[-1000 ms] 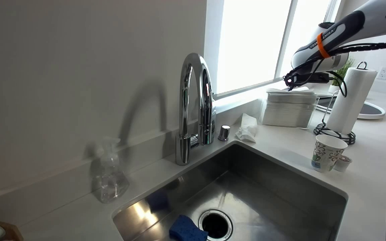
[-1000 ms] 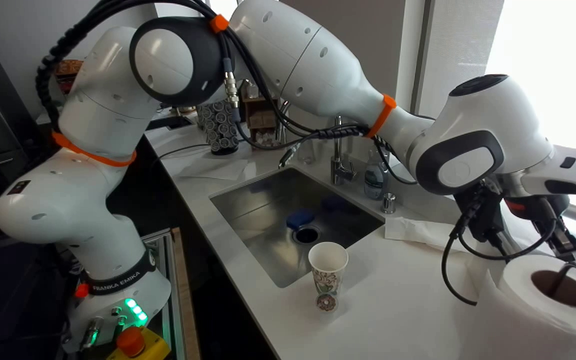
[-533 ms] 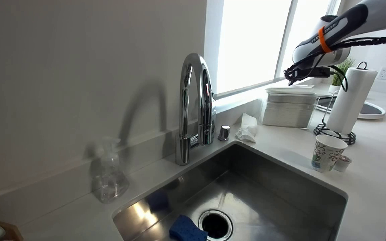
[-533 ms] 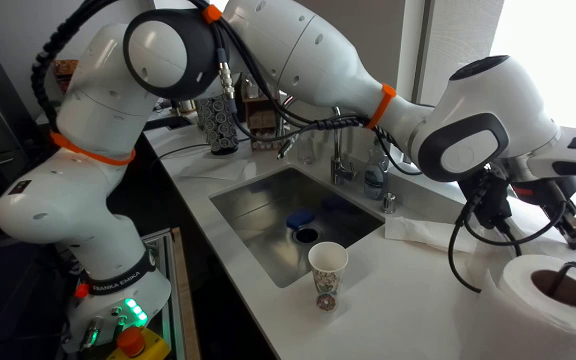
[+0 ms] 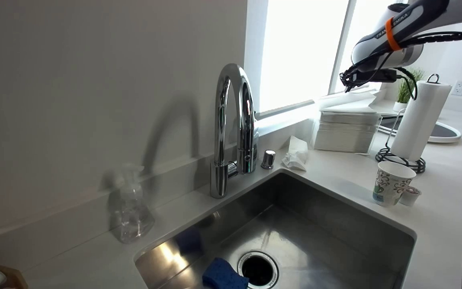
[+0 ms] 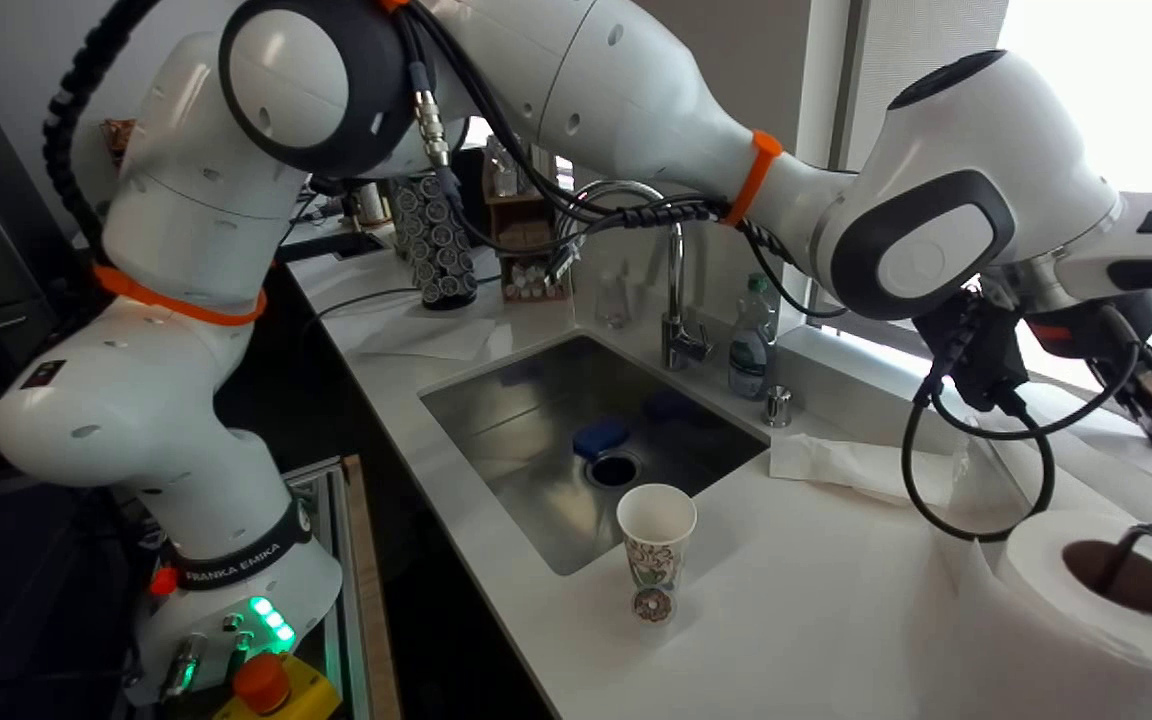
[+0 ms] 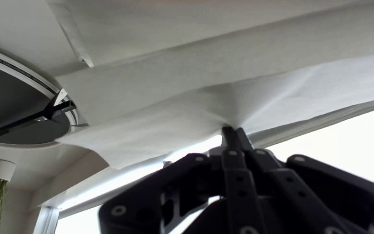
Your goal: Put a paper towel on the countertop
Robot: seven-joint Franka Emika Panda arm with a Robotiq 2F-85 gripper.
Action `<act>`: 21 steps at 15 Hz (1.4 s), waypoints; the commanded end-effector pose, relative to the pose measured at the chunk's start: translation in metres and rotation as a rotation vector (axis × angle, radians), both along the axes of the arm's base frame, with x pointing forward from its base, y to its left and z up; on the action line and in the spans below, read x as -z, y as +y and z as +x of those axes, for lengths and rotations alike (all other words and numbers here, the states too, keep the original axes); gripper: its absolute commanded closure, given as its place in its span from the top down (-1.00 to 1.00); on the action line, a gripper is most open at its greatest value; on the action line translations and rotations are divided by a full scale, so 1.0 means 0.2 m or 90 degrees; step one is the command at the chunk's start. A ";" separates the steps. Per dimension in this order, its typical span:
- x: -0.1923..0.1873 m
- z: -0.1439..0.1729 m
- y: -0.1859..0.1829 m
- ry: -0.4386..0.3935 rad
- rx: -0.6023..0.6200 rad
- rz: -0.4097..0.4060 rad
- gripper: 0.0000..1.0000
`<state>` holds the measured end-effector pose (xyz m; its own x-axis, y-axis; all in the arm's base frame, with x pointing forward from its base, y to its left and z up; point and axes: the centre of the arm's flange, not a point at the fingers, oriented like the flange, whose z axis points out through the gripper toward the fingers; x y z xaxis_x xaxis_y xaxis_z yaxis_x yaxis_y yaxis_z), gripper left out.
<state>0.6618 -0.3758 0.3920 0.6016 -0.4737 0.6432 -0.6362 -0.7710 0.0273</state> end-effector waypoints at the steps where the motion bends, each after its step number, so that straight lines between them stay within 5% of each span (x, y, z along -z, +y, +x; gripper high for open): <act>1: -0.03 -0.05 0.05 0.004 0.008 0.005 -0.99; 4: -0.07 -0.06 0.09 0.000 -0.014 0.009 -0.99; 8: -0.16 -0.09 0.28 0.007 -0.124 0.081 -0.99; 17: -0.28 -0.19 0.33 0.002 -0.169 0.125 -0.99; 21: -0.36 -0.26 0.43 -0.042 -0.243 0.229 -0.99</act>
